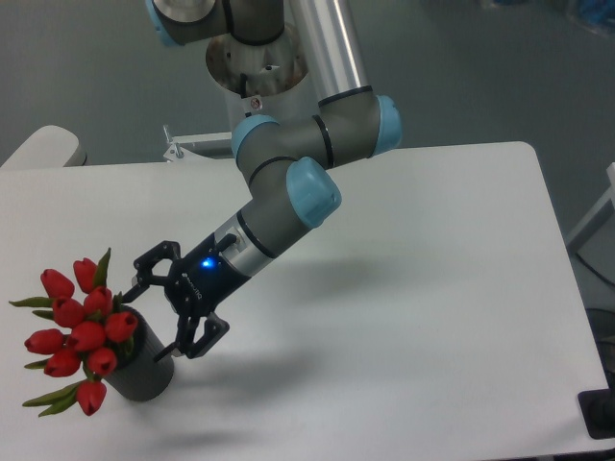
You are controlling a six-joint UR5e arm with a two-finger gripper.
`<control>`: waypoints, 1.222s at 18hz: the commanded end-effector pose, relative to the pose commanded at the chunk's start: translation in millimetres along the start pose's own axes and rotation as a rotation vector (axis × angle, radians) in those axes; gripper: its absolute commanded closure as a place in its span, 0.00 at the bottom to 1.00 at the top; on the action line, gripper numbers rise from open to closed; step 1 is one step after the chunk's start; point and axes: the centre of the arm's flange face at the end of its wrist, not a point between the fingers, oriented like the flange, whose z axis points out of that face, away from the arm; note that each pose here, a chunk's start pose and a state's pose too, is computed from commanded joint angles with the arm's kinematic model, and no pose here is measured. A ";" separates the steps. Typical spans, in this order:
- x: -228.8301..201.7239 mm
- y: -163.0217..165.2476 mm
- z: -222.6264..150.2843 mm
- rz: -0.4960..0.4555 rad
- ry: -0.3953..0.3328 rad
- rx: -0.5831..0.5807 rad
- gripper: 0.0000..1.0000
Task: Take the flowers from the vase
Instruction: 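Move the open gripper toward the red tulip stems above the vase, then lower the gripper around the tulip stems and close on them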
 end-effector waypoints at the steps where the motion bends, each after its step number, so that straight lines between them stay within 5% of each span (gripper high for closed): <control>1: 1.4 -1.7 2.0 0.004 0.003 0.000 0.00; 22: 9.9 -8.8 31.6 0.015 0.053 0.001 0.00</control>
